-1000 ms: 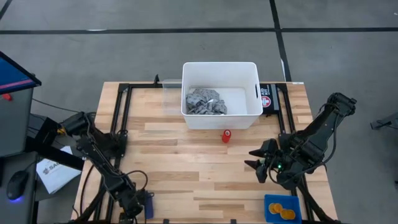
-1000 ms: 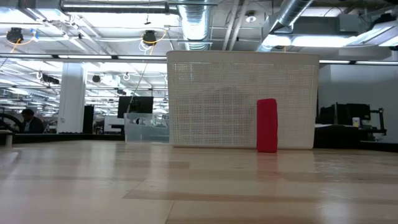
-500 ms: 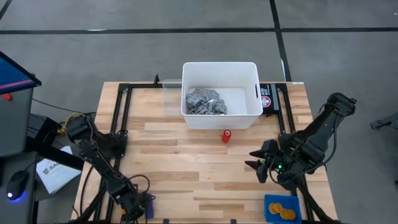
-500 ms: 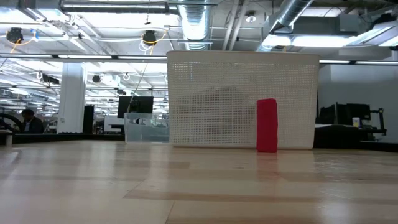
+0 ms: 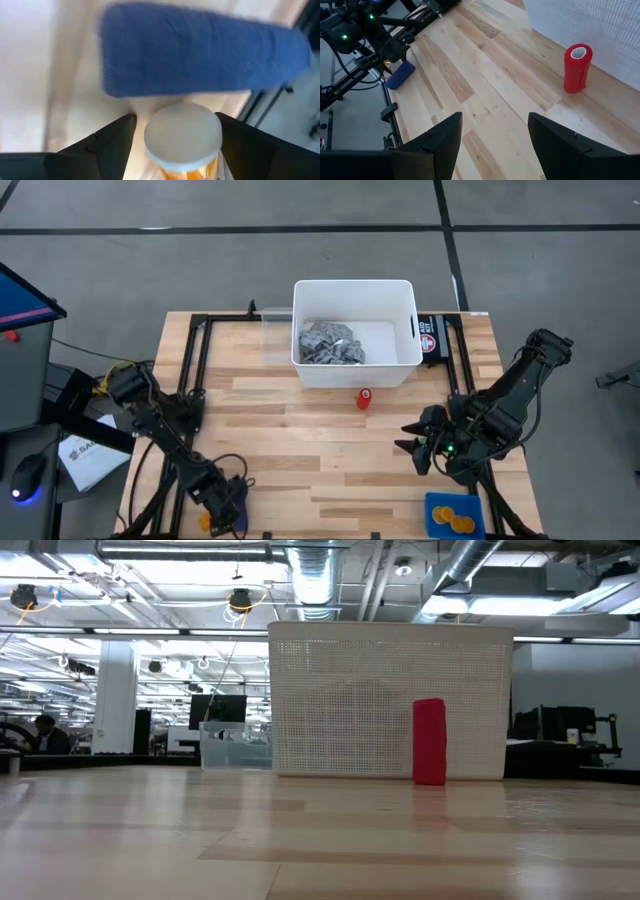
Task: Pick & Place Medicine items
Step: Put the orange pill bottle into the blue bin
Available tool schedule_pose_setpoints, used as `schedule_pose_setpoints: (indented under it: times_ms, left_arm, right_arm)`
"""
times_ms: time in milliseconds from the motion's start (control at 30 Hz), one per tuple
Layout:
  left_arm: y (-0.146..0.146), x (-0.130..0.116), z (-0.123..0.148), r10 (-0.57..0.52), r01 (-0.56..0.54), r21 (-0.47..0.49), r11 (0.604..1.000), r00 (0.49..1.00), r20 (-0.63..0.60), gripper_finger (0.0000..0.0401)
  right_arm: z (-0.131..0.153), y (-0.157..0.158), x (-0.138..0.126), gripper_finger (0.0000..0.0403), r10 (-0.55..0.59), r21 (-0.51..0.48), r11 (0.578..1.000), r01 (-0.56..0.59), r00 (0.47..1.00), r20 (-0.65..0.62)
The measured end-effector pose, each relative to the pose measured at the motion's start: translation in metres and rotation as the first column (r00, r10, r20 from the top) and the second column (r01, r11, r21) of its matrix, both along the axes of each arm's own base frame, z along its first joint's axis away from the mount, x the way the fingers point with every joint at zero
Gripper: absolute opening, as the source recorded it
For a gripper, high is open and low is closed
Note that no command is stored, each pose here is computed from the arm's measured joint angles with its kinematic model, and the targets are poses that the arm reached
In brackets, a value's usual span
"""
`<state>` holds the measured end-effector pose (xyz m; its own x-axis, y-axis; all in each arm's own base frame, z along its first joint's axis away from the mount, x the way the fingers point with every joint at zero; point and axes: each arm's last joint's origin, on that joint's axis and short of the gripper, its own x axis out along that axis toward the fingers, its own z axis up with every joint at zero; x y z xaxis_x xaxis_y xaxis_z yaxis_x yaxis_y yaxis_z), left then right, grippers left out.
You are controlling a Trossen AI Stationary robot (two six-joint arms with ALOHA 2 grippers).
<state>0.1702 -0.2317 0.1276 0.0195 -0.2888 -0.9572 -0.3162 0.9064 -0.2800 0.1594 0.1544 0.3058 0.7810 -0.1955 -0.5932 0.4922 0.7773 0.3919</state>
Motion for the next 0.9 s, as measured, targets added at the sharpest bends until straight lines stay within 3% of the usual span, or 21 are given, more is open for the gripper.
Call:
schedule_pose_setpoints:
  times_ms: [233, 567, 900]
  left_arm:
    - [0.01, 0.006, 0.0, 0.145, -0.144, 0.051, 0.988, 0.989, -0.033, 0.0267]
    - [0.014, 0.001, 0.008, 0.207, -0.205, 0.037, 0.978, 0.975, -0.077, 0.0224]
    - [0.037, 0.005, 0.025, 0.255, -0.249, 0.081, 0.965, 0.963, -0.083, 0.028]
  right_arm:
    - [-0.001, 0.0, -0.001, 0.0224, 0.007, -0.002, 1.0, -0.007, 1.0, -0.015]
    - [-0.002, 0.002, -0.005, 0.0224, 0.033, -0.006, 0.999, -0.033, 0.999, -0.033]
    - [-0.002, 0.002, -0.005, 0.0224, 0.032, -0.008, 0.999, -0.032, 0.999, -0.032]
